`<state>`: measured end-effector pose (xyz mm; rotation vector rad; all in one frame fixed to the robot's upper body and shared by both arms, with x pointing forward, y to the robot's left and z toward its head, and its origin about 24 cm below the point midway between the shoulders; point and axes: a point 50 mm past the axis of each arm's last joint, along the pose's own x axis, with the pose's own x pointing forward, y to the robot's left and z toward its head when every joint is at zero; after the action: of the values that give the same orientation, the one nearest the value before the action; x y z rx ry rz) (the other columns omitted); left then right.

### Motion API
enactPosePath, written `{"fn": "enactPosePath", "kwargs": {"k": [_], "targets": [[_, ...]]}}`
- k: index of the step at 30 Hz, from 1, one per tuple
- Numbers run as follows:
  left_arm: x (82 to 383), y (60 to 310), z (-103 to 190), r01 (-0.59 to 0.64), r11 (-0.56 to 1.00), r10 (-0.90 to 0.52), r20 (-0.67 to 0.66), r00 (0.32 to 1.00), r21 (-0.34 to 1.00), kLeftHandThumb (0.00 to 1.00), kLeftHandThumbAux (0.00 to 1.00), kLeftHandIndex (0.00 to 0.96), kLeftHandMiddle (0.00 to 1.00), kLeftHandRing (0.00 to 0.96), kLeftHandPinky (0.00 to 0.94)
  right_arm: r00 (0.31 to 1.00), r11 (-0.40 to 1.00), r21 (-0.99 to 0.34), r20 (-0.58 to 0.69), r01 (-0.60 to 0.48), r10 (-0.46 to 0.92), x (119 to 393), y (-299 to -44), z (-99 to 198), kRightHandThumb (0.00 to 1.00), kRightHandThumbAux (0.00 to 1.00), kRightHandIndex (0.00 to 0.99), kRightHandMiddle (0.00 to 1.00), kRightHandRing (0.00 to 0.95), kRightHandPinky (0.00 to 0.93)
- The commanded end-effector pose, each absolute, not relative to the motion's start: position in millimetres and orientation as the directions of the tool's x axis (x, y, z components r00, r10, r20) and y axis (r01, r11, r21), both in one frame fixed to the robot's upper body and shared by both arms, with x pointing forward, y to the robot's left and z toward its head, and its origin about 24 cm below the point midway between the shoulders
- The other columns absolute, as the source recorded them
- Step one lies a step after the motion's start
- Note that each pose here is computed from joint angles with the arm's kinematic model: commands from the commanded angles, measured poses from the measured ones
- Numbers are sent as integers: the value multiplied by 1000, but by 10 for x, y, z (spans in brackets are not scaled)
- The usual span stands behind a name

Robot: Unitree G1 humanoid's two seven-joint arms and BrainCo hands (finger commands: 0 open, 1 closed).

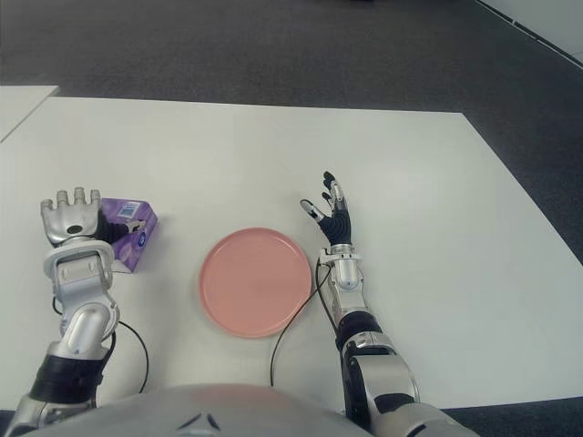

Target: Put the tissue paper into the plate.

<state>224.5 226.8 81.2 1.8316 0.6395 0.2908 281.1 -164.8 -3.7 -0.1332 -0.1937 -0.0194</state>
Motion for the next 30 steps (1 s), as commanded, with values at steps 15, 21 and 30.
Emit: {"fn": "enactPosePath", "kwargs": {"k": [15,21,30], "targets": [[2186,2192,662,341,-243,505,-182,844,908,0,183,0,0,0,0,999,988,-153,35,31,-26,2465,-1735,-423,0,520,0,0,0,5],[2192,2196,630,358,-255,507,-191,840,898,0,175,0,0,0,0,999,988,-153,35,31,-26,2466,-1735,-422,0,520,0,0,0,5],[2235,2210,477,410,-237,550,-226,804,881,0,162,0,0,0,0,999,988,-153,36,32,-27,2467,-1742,-420,0,520,0,0,0,5]]}}
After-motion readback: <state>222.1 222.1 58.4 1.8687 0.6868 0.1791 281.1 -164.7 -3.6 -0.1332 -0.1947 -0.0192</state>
